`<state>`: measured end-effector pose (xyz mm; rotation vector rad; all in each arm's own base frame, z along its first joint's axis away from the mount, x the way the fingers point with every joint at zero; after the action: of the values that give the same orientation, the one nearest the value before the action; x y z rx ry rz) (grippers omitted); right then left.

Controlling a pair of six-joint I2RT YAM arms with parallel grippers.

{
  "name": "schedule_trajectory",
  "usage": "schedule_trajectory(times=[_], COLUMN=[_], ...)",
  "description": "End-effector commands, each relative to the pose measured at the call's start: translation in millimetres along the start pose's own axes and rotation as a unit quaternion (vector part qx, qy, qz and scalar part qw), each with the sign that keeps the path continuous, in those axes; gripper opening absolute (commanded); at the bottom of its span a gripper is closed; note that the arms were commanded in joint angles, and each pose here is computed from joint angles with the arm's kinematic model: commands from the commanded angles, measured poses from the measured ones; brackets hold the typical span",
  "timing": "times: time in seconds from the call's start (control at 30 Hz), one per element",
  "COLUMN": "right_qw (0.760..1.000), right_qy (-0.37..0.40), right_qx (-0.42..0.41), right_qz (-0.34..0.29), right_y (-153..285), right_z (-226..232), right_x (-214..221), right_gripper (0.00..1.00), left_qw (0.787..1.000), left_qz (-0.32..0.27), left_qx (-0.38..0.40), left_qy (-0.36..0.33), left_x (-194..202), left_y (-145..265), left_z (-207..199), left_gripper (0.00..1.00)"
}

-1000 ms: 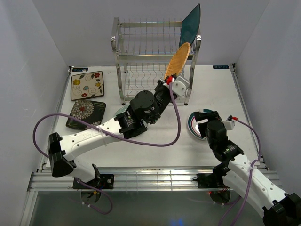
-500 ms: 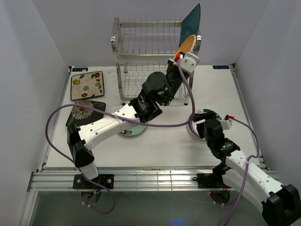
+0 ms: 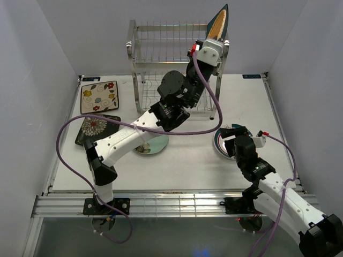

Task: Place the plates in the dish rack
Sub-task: Insert the plate into the dish rack.

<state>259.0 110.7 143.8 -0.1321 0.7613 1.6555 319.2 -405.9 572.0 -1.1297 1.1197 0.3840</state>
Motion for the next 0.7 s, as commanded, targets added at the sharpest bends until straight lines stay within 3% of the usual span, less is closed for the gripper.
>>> schedule_trajectory(times=[0.0, 0.53, 0.67], right_qw=[0.999, 1.0, 1.0], right_qy=[-0.02, -0.008, -0.005], right_qx=[-0.008, -0.016, -0.015], right_qz=[-0.029, -0.023, -0.026], right_y=[4, 0, -1], right_z=[17, 21, 20], right_x=[-17, -14, -15], right_gripper=[0.77, 0.75, 0.76], left_qw=[0.996, 0.987, 0.986], left_qz=[-0.069, -0.12, -0.137], left_qx=[-0.028, -0.02, -0.021], left_qy=[0.055, 0.106, 0.089], left_x=[-47, -16, -3], left_y=[-12, -46, -54], left_z=[25, 36, 35], left_gripper=[0.0, 0.0, 0.0])
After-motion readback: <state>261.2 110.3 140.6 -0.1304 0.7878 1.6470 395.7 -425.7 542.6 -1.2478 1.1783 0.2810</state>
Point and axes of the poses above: each gripper's point midway between its finger pads, its own y axis back along the fingers, its own z axis along the line the jaws close on, x = y × z, the point moved 1 cm from there along y, back along the fingers, and after that the axes turned 8 degrees about y, right-handed, at the moved point
